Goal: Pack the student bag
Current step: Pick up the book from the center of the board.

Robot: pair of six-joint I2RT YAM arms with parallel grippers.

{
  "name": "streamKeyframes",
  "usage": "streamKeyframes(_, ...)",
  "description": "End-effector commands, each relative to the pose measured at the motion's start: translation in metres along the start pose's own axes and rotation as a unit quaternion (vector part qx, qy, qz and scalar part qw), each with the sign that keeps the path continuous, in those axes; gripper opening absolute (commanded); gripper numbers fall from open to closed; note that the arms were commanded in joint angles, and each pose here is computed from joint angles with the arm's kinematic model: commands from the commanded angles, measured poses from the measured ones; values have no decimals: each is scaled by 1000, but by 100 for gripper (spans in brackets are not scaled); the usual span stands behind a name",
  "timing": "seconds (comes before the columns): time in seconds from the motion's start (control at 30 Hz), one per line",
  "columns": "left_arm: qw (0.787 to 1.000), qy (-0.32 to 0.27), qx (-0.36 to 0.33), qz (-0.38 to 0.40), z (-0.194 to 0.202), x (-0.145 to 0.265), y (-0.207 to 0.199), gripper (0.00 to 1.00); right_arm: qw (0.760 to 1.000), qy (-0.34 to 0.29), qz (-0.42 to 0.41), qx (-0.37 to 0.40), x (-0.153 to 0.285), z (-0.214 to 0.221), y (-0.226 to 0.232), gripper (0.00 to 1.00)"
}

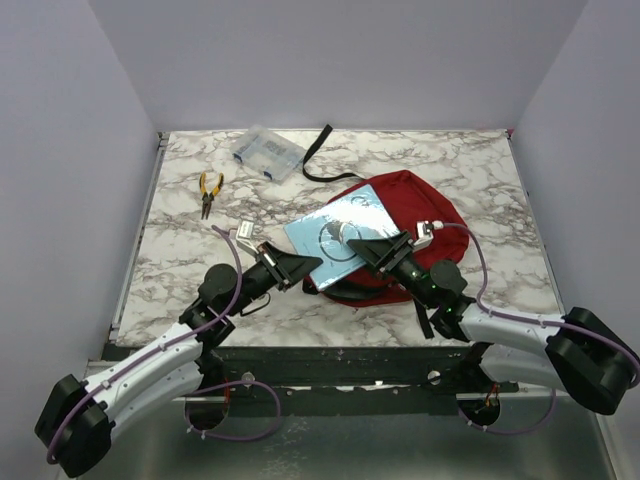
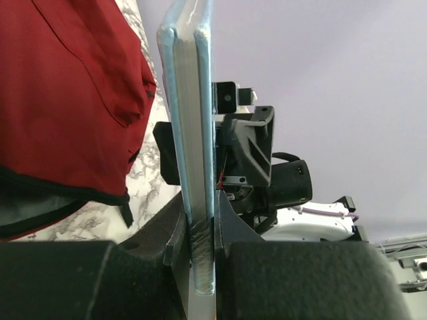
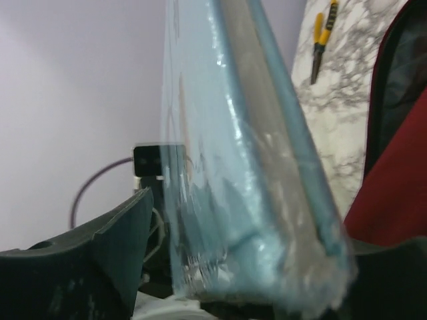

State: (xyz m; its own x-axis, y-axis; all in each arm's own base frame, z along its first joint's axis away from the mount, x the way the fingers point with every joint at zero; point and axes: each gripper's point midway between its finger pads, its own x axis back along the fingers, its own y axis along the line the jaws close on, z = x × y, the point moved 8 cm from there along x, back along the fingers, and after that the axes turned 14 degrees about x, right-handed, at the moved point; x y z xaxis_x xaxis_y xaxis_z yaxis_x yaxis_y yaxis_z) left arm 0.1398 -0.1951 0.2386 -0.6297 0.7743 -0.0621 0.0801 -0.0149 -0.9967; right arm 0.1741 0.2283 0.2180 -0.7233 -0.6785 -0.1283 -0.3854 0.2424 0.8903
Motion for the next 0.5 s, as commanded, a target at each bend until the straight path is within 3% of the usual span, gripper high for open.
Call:
streamKeyframes(0.0,996,-34,-49,64,-13,15,-14,0,996,11,48,77,7,1,-14,77)
streamKeyframes(0.1,995,-60,-62,57,-28,27,-11,0,981,13,130,146,8,-10,-22,97)
streamKeyframes(0.23,982,-118,-144,-20,-50,48,-18,0,929,37,231,288,20,-27,-32,100)
streamKeyframes(0.3,961,-158,-204,-103,-60,65,-21,0,893,56,267,358,25,-37,-34,100)
streamKeyframes(0.47,875,-260,-307,-271,-86,106,-40,0,799,175,290,496,25,-45,-36,100)
